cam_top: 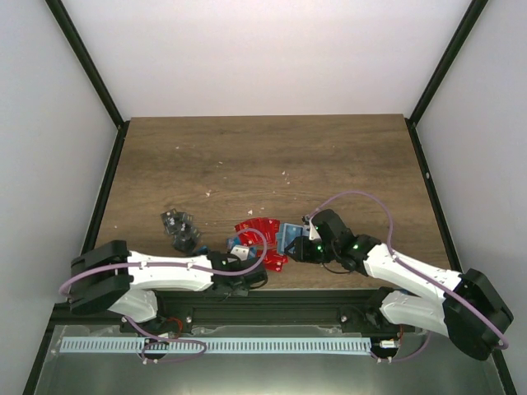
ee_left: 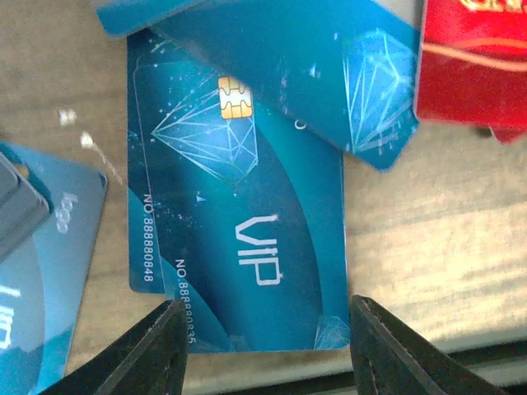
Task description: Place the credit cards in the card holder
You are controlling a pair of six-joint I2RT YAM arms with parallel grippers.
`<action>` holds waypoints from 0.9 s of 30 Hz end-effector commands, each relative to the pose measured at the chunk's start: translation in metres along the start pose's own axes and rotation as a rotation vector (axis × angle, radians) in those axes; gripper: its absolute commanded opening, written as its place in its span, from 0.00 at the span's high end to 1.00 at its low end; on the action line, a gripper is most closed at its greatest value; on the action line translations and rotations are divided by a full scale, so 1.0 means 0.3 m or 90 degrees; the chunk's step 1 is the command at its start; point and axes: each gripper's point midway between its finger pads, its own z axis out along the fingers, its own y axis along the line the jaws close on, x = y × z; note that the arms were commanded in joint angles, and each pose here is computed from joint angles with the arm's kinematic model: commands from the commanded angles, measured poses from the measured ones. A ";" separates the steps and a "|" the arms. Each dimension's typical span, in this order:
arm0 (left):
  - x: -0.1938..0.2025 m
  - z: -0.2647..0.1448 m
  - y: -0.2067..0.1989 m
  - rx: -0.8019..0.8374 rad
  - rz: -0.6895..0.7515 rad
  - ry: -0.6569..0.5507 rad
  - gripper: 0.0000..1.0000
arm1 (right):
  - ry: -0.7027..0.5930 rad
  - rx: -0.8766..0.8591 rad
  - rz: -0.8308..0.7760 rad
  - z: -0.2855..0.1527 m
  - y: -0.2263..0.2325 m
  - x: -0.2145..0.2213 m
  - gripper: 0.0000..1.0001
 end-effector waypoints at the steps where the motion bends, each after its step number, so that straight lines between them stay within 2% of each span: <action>1: 0.072 -0.024 0.037 0.005 0.008 0.045 0.48 | -0.006 -0.011 -0.004 -0.007 0.027 -0.010 0.64; 14: 0.076 -0.138 0.033 0.077 0.000 0.034 0.46 | -0.019 -0.034 0.005 -0.023 0.055 -0.022 0.63; 20: 0.091 -0.094 0.033 0.059 0.004 0.044 0.29 | -0.022 -0.035 0.011 -0.024 0.048 -0.017 0.63; 27: 0.072 -0.040 0.004 0.023 0.014 0.041 0.22 | -0.020 -0.035 0.012 -0.021 0.039 -0.007 0.63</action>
